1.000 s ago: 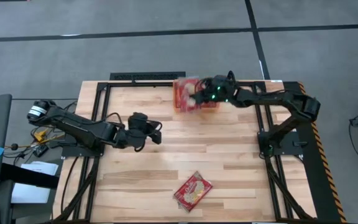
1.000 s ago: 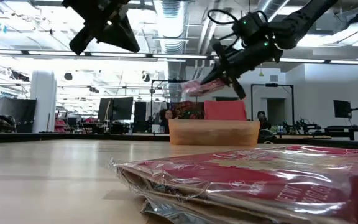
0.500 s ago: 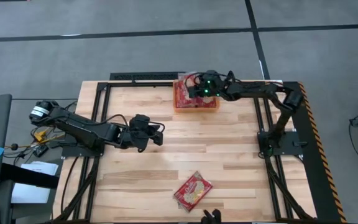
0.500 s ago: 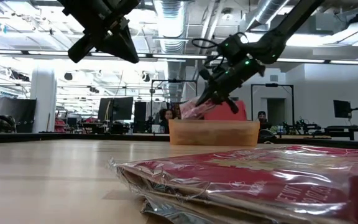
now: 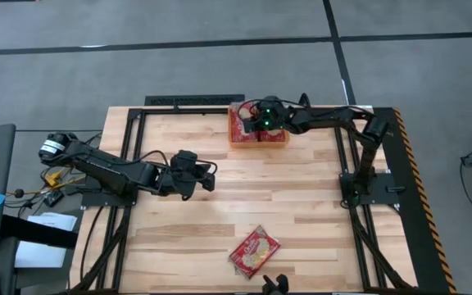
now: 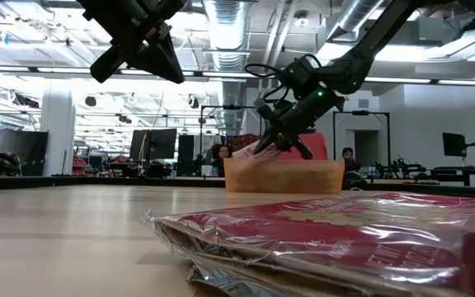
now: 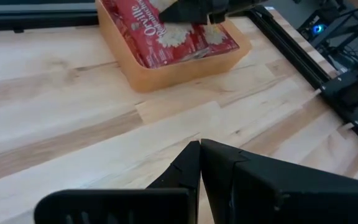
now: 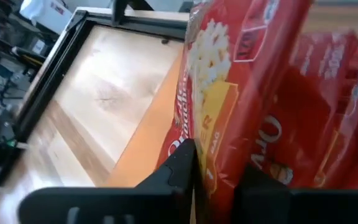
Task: Sort popcorn bags into baskets
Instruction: Put the red popcorn bag into the orange bin
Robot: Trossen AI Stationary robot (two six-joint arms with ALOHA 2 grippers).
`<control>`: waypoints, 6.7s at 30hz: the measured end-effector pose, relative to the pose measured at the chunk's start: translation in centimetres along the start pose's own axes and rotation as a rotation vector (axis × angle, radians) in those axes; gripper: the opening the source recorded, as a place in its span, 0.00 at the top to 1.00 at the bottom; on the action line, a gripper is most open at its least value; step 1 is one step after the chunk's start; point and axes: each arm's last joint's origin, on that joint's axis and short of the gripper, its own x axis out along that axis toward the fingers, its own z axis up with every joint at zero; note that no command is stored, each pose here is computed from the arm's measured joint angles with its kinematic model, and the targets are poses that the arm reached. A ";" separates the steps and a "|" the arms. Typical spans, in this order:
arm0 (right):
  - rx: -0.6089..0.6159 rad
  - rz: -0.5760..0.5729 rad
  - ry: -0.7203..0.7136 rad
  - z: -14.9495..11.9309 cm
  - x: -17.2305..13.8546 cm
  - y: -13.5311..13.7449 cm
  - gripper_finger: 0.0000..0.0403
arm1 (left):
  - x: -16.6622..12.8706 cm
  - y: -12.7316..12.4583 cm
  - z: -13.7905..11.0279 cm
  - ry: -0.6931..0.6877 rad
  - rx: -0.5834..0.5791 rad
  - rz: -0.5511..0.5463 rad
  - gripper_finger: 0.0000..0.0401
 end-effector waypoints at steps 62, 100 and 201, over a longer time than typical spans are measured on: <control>-0.351 -0.079 0.475 -14.3 -27.8 10.6 0.76 | 6.9 -10.8 -14.9 0.589 0.117 -0.777 1.00; -0.381 -0.004 0.361 -22.9 -29.6 9.0 0.76 | 12.0 -15.7 -18.9 0.563 0.288 -0.172 1.00; 0.266 -0.062 0.241 -29.2 -13.6 5.2 0.95 | 13.6 -11.5 -17.1 0.485 -0.141 -0.165 1.00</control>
